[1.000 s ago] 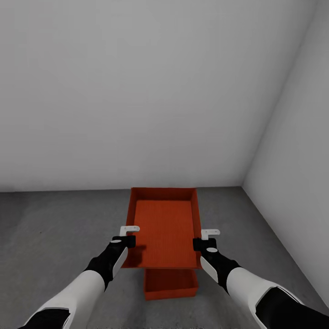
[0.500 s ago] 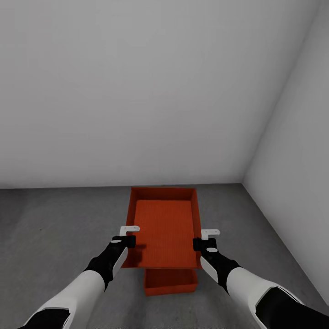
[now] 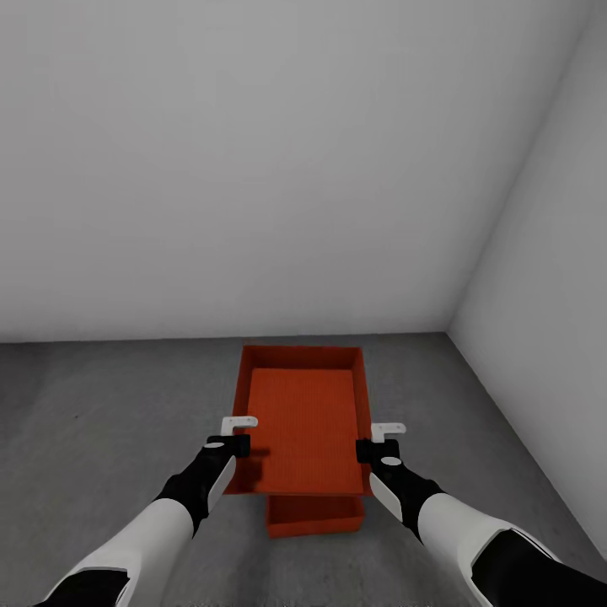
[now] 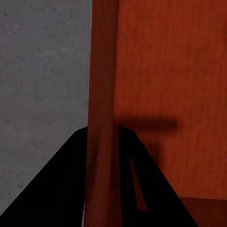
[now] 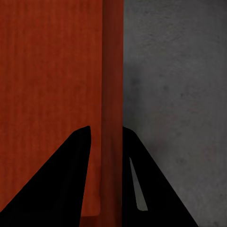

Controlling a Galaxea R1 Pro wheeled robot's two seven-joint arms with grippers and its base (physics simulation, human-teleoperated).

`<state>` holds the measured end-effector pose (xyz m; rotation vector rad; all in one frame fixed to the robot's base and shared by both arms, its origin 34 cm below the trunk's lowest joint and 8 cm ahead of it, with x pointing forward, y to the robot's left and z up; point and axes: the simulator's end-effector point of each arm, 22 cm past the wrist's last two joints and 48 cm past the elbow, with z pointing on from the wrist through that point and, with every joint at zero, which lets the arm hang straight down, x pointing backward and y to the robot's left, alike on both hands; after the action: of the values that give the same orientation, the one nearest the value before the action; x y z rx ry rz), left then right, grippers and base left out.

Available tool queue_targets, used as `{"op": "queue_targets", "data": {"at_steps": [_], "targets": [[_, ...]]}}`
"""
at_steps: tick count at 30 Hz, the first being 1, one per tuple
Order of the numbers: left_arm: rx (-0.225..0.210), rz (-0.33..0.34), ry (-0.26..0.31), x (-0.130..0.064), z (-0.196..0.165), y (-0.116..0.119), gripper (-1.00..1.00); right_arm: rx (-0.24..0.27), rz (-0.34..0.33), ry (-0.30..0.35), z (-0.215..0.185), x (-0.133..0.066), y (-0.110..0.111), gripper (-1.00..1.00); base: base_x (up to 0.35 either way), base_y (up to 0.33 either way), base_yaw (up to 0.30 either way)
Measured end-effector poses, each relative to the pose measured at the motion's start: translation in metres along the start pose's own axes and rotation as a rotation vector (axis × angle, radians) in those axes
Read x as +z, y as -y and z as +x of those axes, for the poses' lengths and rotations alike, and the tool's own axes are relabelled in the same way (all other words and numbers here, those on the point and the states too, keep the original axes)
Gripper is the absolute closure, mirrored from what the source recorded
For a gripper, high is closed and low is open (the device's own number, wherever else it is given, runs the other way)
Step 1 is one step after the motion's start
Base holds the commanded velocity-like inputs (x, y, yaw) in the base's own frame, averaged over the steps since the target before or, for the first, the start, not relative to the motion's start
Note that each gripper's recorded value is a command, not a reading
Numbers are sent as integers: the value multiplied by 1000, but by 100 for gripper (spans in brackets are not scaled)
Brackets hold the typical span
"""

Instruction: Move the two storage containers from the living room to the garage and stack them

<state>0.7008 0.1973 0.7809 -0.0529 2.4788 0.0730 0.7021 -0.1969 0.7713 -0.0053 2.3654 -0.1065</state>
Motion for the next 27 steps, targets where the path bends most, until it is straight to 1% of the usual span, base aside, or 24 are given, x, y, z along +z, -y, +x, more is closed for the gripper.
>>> {"op": "queue_targets", "data": {"at_steps": [27], "targets": [[3,-1,-42,14,23,0,100,-3,-2,-42,25,11,-2,100,0,0,0]]}}
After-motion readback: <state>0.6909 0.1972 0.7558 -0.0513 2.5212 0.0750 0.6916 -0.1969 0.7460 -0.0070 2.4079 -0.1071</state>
